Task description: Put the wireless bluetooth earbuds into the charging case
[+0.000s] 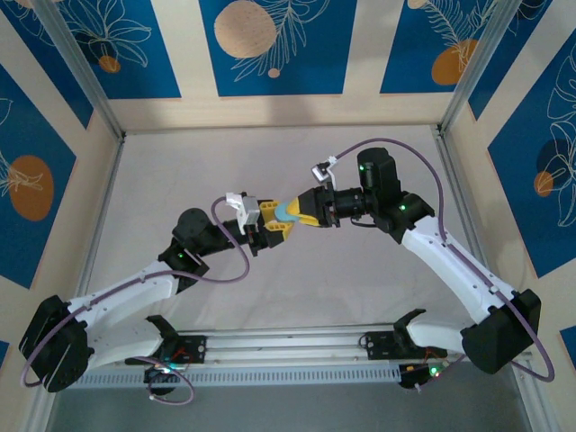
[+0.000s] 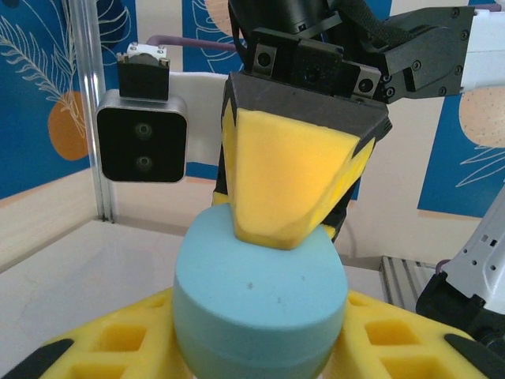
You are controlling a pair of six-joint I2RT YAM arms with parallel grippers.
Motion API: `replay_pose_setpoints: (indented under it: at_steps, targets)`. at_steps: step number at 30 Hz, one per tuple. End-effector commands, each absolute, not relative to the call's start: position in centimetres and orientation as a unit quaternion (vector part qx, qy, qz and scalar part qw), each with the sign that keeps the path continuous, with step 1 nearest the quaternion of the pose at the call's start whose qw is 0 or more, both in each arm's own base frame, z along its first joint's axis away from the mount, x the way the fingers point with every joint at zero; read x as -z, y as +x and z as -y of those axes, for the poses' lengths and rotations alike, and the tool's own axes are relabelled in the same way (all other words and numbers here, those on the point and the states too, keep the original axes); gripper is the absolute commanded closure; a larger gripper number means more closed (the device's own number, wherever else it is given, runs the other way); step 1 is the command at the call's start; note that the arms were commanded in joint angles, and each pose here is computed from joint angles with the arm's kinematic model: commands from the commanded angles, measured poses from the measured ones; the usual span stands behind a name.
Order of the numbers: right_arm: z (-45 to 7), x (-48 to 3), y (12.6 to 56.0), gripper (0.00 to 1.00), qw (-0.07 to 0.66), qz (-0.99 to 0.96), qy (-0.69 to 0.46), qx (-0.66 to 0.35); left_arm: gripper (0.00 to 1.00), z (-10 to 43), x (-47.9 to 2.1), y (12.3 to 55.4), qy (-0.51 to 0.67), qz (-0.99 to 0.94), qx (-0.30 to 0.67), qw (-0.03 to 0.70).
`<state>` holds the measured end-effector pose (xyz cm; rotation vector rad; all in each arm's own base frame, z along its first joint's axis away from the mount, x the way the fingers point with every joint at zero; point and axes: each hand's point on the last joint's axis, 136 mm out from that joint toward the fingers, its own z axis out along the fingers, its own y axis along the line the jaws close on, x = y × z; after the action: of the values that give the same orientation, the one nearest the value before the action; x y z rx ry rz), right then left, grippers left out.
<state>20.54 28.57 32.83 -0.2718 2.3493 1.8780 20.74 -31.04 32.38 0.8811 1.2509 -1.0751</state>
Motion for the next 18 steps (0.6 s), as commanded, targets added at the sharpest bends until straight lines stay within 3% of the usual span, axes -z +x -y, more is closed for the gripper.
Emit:
replay_pose_setpoints:
  at_steps: [1,6,12,18]
  targets:
    - [-27.9,-32.8,20.3,0.84,0.076,-0.779,-0.082,-0.616,0.54,30.8,-34.7,20.3,0.377,-0.517,0.462,0.614]
    - [-26.9,-32.6,21.5,0.87,0.12,-0.78,-0.058,-0.612,0.4,30.7,-33.9,20.5,0.378,-0.529,0.453,0.61]
    - [-25.9,-31.1,22.8,0.88,0.132,-0.785,-0.021,-0.605,0.32,30.5,-33.0,20.5,0.379,-0.541,0.445,0.605]
    - [-23.1,-24.0,25.7,0.88,0.143,-0.832,0.074,-0.53,0.27,29.0,-33.0,21.8,0.343,-0.567,0.406,0.63]
